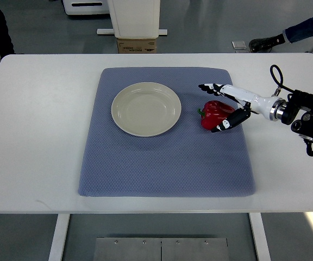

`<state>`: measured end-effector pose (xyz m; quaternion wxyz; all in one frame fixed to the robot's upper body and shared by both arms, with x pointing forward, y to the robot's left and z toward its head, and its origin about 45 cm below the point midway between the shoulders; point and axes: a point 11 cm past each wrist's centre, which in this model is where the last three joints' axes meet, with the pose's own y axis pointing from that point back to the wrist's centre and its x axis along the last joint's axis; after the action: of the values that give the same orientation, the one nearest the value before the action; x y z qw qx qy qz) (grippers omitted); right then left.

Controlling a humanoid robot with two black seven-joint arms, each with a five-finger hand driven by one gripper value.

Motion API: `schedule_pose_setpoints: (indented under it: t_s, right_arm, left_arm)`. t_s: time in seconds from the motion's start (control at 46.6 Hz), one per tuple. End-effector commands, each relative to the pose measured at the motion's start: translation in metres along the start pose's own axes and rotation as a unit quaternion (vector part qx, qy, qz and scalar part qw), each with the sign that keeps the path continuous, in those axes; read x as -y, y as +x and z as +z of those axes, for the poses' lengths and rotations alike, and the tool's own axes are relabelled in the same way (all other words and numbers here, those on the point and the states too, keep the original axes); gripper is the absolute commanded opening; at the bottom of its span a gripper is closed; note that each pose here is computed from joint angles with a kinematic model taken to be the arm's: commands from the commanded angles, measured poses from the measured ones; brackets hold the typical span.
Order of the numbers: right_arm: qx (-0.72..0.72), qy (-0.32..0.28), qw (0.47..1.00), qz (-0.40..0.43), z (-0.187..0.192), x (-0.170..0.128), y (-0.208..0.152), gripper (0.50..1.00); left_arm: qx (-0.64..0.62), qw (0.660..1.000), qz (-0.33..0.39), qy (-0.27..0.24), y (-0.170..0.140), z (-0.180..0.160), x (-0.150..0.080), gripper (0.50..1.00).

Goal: Place red pepper on plate with right hand
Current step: 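Close the right hand fingers around the red bell pepper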

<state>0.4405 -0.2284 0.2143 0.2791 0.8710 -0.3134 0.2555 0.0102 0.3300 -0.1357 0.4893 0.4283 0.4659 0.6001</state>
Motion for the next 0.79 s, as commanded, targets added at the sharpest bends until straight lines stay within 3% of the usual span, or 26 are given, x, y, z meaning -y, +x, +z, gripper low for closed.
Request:
schedule_pose_setpoints:
  t_s: [0.0, 0.429, 0.772]
  right_arm:
    - [-0.004, -0.004, 1.0, 0.004, 0.002, -0.001, 0.002, 1.0]
    - [-0.021, -0.024, 0.999, 0.01, 0.016, 0.001, 0.002, 0.985]
    - [-0.024, -0.026, 0.999, 0.01, 0.018, 0.004, 0.001, 0.924]
  left_arm:
    - [0.0, 1.0, 0.0, 0.0, 0.0, 0.0, 0.0, 1.0]
    - [0.0, 1.0, 0.0, 0.0, 0.0, 0.0, 0.0, 1.0]
    - [0.0, 1.0, 0.0, 0.0, 0.0, 0.0, 0.0, 1.0]
